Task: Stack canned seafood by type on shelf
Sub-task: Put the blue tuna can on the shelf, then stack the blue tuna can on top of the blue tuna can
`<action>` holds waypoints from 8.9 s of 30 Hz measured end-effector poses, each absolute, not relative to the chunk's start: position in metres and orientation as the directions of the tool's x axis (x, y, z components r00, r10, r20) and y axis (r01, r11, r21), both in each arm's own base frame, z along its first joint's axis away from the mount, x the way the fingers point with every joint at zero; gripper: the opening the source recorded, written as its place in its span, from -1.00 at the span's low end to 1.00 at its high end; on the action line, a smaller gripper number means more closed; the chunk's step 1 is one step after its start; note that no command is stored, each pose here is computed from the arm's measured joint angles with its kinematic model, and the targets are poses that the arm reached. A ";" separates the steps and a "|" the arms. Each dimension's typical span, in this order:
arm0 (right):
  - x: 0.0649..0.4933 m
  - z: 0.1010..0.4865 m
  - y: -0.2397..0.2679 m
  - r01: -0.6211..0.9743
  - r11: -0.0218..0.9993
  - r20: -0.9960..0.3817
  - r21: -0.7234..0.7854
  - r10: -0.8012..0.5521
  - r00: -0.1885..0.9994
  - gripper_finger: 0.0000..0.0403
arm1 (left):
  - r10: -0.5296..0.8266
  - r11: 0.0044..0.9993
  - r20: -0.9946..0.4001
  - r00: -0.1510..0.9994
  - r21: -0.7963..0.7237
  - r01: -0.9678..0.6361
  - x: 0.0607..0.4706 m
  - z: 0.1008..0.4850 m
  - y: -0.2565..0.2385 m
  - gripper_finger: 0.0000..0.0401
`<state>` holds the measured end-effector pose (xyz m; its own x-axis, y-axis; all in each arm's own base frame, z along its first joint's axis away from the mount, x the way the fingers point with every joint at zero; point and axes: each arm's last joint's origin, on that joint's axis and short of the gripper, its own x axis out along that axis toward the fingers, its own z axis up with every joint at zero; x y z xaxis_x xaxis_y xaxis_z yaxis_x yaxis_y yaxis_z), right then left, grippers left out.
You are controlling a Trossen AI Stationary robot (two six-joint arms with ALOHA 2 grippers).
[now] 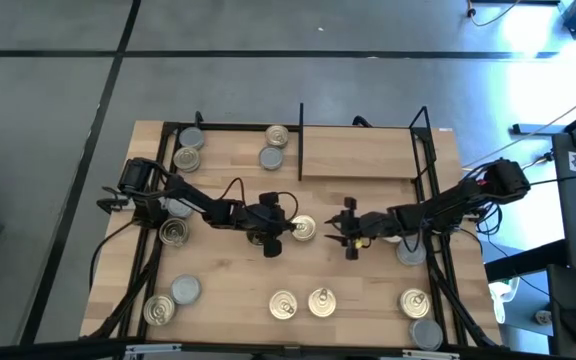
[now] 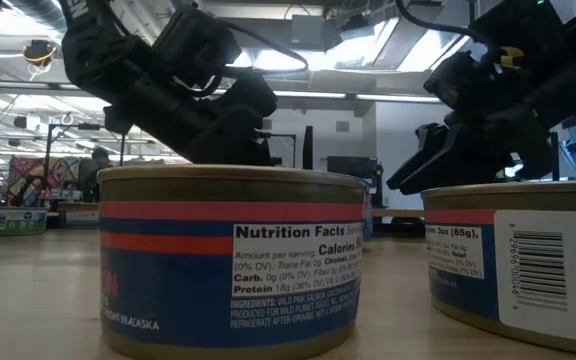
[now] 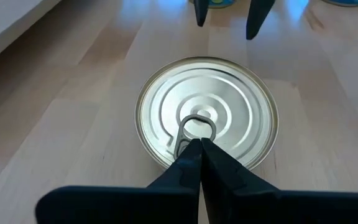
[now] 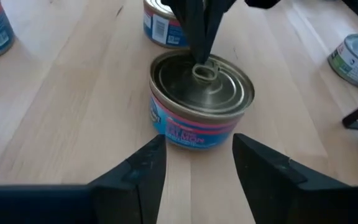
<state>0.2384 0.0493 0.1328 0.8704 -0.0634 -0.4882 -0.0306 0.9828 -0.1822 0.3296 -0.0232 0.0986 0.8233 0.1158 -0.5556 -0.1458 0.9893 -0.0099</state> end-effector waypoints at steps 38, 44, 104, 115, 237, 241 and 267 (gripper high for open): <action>0.279 0.145 0.059 -0.365 0.750 -0.614 -0.552 -0.068 0.786 0.61 | 0.115 0.990 -0.542 0.832 -0.007 -0.141 0.324 0.095 -0.022 -0.98; 0.297 0.145 0.062 -0.423 0.627 -0.632 -0.654 -0.146 0.761 0.66 | 0.115 0.990 -0.542 0.832 -0.007 -0.141 0.324 0.095 -0.022 -0.99; 0.281 0.182 0.063 -0.176 0.467 -0.429 -0.866 -0.517 0.741 -0.02 | 0.203 0.979 -0.548 0.812 0.087 -0.185 0.301 0.153 -0.029 -0.99; 0.274 0.208 -0.012 0.010 0.522 -0.406 -0.853 -0.675 0.616 -0.02 | 0.210 0.977 -0.545 0.812 0.077 -0.201 0.298 0.158 -0.029 -0.96; 0.276 0.207 0.063 -0.173 0.974 -0.581 -0.148 0.056 0.812 0.56 | 0.152 0.972 -0.694 0.704 -0.024 -0.233 0.254 0.187 -0.049 -0.96; 0.268 0.191 0.065 -0.146 0.985 -0.551 -0.096 0.070 0.832 0.56 | 0.146 0.968 -0.732 0.665 -0.034 -0.249 0.249 0.170 -0.052 -0.96; 0.255 0.168 0.058 -0.024 0.997 -0.578 -0.075 -0.024 0.816 0.56 | 0.092 0.983 -0.638 0.765 -0.066 -0.173 0.316 0.113 -0.052 -0.96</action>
<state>0.2552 0.0580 0.1682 0.8155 -0.0240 -0.5782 -0.0241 0.9969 -0.0754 0.3159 -0.0521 0.1126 0.7647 0.0916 -0.6379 -0.1726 0.9828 -0.0658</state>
